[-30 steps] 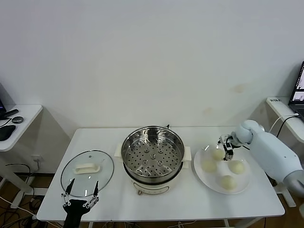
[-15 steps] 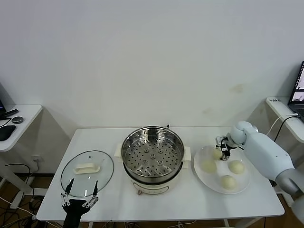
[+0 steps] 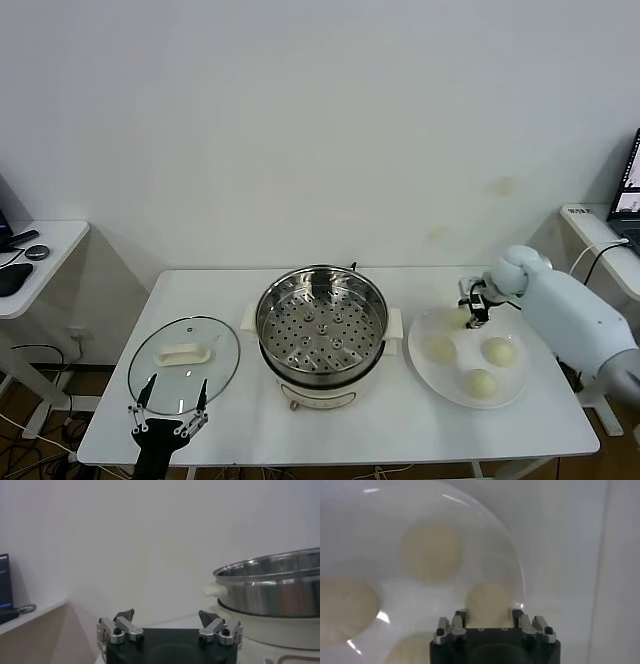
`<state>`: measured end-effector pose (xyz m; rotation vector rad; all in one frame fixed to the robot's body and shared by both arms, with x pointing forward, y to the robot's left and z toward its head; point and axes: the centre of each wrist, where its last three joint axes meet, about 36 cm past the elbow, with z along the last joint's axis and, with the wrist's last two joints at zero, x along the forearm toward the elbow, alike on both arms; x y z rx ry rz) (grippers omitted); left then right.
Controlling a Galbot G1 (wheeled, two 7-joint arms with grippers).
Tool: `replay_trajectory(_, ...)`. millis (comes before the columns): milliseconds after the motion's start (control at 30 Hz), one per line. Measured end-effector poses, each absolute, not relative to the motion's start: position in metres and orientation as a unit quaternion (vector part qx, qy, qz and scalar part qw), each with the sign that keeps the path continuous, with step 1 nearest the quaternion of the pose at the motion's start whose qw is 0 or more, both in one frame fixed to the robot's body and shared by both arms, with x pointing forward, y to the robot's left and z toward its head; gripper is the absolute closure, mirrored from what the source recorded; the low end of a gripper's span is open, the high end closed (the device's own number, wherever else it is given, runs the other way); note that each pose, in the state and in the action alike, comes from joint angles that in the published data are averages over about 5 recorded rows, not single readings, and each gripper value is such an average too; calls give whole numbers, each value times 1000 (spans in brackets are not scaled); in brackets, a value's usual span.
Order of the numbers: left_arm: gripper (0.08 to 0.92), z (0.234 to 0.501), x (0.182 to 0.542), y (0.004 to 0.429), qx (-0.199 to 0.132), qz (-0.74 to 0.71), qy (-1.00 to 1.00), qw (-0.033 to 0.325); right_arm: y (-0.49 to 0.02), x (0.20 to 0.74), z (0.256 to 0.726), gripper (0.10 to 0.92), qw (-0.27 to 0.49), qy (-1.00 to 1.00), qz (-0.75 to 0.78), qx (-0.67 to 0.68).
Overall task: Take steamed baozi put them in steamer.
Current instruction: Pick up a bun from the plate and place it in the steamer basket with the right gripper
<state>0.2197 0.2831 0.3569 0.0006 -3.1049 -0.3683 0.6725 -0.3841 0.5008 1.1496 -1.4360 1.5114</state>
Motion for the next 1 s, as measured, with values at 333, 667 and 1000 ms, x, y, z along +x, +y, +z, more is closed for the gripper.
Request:
replay_trajectory(333, 177, 365, 225, 281, -7, -115, -993, -5, -343, 677, 609, 516, 271, -573, 609, 477)
replay_trajectory(667, 177, 370, 228, 284, -9, -115, -993, -14, -234, 682, 684, 513, 149, -501, 641, 563)
replay_trajectory(1000, 177, 377, 231, 286, -1, -113, -993, -24, -118, 677, 670, 513, 60, -333, 697, 633)
